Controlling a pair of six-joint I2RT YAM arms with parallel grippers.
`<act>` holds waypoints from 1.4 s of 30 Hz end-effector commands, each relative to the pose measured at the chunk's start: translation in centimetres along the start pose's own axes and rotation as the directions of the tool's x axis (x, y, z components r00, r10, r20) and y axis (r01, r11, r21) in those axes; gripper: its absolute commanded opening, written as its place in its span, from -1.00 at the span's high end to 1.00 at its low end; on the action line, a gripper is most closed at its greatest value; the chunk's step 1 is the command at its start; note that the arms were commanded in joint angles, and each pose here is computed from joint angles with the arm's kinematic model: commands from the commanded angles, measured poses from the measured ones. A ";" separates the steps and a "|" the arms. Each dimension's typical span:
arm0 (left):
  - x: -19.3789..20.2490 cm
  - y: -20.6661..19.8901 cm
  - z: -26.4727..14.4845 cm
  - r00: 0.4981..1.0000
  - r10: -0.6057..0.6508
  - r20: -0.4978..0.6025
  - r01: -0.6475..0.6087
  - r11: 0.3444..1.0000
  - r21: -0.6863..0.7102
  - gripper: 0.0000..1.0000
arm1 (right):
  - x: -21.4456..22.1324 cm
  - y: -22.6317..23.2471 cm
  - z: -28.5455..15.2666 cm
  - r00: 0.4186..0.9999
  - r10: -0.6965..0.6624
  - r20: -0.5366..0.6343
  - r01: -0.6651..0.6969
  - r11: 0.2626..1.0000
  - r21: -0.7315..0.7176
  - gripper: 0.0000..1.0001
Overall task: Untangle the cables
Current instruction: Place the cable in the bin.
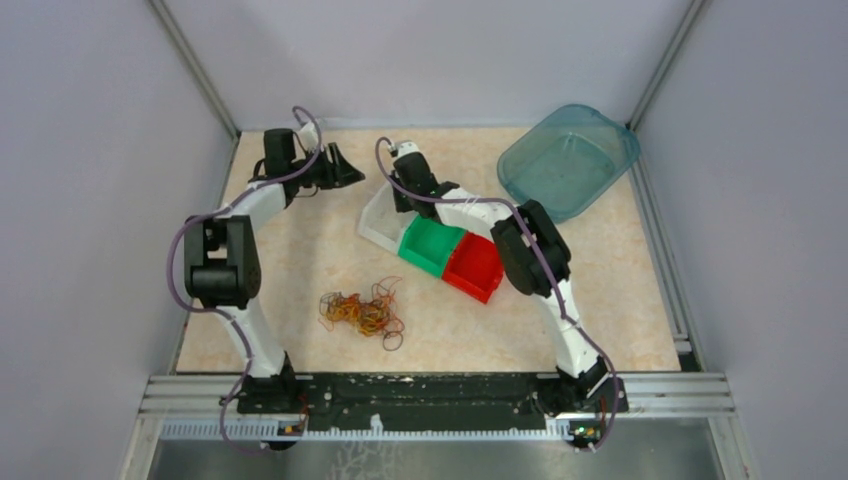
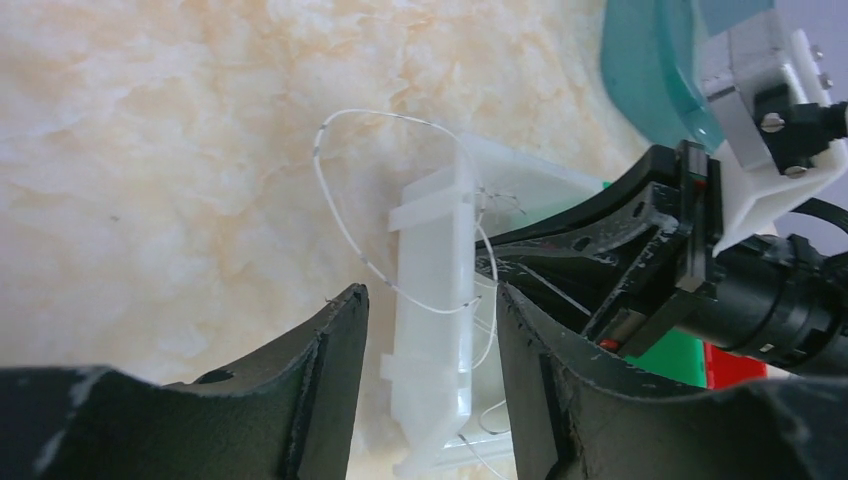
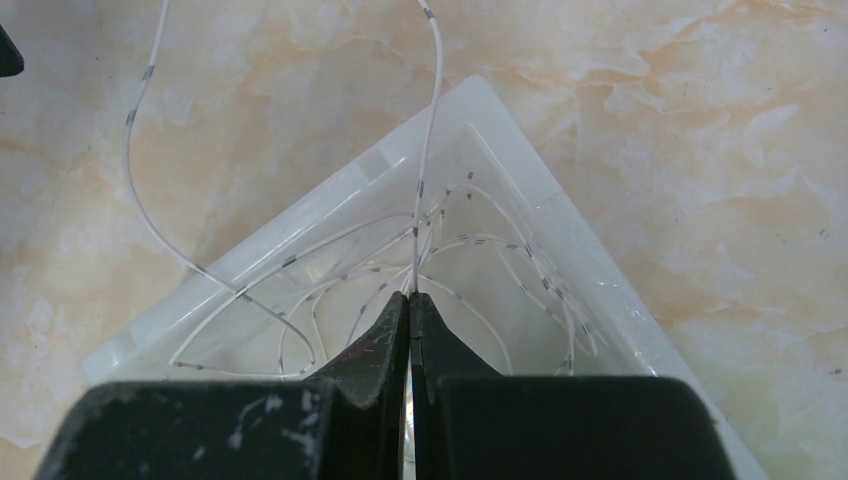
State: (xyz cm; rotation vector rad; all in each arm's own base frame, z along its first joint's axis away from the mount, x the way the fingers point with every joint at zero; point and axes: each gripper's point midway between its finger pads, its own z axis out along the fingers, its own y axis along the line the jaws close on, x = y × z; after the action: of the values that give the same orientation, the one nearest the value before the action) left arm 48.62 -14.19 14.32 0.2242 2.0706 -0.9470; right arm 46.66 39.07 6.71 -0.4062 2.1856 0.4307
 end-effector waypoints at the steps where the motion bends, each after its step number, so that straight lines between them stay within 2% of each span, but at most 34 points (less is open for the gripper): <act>1: -0.2 0.6 -0.6 1.000 0.002 0.003 -0.002 0.997 -0.081 -0.14 | -1.6 0.0 -1.4 0.999 0.020 0.035 -0.020 1.000 0.000 1.00; 7: 1.1 1.1 0.8 0.997 -0.071 -0.030 0.068 0.995 -0.074 -0.15 | -2.0 0.4 -1.6 0.999 0.024 0.048 -0.023 1.000 -0.018 1.00; 12: 1.3 0.9 1.7 0.992 -0.117 -0.037 0.116 0.993 -0.029 0.01 | -2.4 0.8 -1.8 0.998 0.032 0.058 -0.030 0.999 -0.034 1.00; 20: 2.0 0.6 3.0 0.976 -0.208 -0.065 0.211 0.977 0.038 0.10 | -2.4 1.0 -2.0 0.997 0.046 0.062 -0.043 0.998 -0.048 1.00; 24: 0.7 -1.0 2.7 0.985 -0.169 -0.021 0.171 0.977 0.128 0.41 | -2.5 1.0 -2.3 0.996 0.058 0.069 -0.054 0.996 -0.064 1.00; 27: 0.2 -2.1 2.4 0.988 -0.156 -0.002 0.154 0.971 0.184 0.37 | -2.6 1.1 -2.5 0.995 0.069 0.067 -0.064 0.995 -0.082 1.00; 32: 0.0 -3.0 2.5 0.980 -0.199 -0.013 0.196 0.948 0.249 0.29 | -2.7 1.1 -2.6 0.995 0.076 0.070 -0.069 0.994 -0.089 1.00; 42: 0.7 -1.5 3.9 0.985 -0.170 -0.035 0.173 0.968 0.182 0.49 | -3.5 1.3 -3.3 0.991 0.112 0.079 -0.101 0.987 -0.128 1.00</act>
State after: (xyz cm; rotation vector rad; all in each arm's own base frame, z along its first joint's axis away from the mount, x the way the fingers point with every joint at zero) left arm 49.44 -17.41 13.65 0.1032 2.0346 -1.2746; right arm 45.75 39.11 7.13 -0.3630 2.1837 0.5485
